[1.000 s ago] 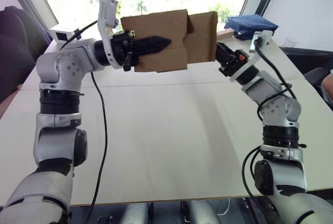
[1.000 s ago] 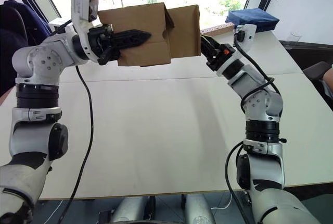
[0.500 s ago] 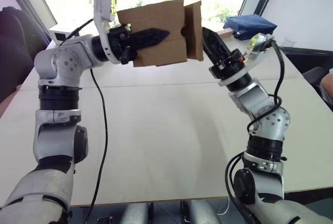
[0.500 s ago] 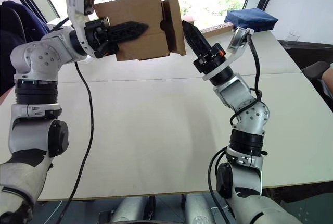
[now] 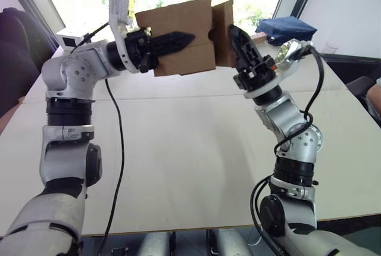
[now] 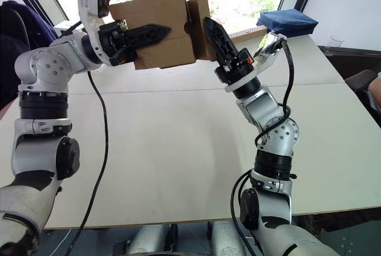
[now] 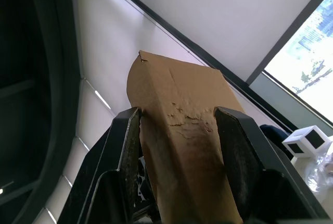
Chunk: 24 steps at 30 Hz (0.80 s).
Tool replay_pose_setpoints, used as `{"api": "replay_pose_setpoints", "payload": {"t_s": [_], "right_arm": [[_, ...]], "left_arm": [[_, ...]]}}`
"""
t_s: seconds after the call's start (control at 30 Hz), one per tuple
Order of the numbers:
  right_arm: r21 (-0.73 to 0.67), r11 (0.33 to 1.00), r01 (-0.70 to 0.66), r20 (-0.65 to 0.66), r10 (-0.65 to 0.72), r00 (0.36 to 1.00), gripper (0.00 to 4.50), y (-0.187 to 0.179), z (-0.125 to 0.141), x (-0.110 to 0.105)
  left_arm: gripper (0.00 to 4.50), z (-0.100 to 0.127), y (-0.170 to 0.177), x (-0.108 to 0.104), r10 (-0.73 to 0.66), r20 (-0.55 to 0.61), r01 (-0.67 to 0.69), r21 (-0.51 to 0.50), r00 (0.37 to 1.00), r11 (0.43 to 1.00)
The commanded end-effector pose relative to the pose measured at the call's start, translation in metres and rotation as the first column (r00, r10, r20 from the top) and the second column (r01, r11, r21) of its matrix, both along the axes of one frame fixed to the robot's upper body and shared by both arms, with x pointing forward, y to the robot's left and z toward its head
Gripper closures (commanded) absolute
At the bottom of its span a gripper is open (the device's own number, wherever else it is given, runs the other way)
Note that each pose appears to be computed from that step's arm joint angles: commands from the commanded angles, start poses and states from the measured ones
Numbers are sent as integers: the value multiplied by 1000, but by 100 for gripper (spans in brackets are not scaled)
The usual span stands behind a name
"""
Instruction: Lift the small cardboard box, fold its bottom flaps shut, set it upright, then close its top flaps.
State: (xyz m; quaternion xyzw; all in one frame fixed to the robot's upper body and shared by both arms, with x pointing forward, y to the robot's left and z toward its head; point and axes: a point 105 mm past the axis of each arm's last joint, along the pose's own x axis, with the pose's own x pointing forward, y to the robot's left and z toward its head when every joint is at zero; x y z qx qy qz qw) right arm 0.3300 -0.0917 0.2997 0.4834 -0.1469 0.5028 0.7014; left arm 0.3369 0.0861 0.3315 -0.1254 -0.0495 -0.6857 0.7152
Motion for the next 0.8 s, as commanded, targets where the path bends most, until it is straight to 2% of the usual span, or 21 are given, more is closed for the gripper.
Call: {"api": "replay_pose_setpoints", "payload": {"t_s": [0.03, 0.43, 0.8], "right_arm": [[27, 1000, -10, 37, 9, 999, 219, 1, 9, -5], [-29, 998, 61, 46, -60, 997, 219, 10, 8, 1], [6, 998, 60, 82, -60, 995, 219, 29, 22, -8]], "left_arm": [[450, 18, 0, -7, -13, 59, 14, -26, 998, 1000], [450, 19, -1, -7, -15, 56, 16, -32, 998, 999], [450, 15, -9, -2, -3, 55, 5, -52, 998, 999]]}}
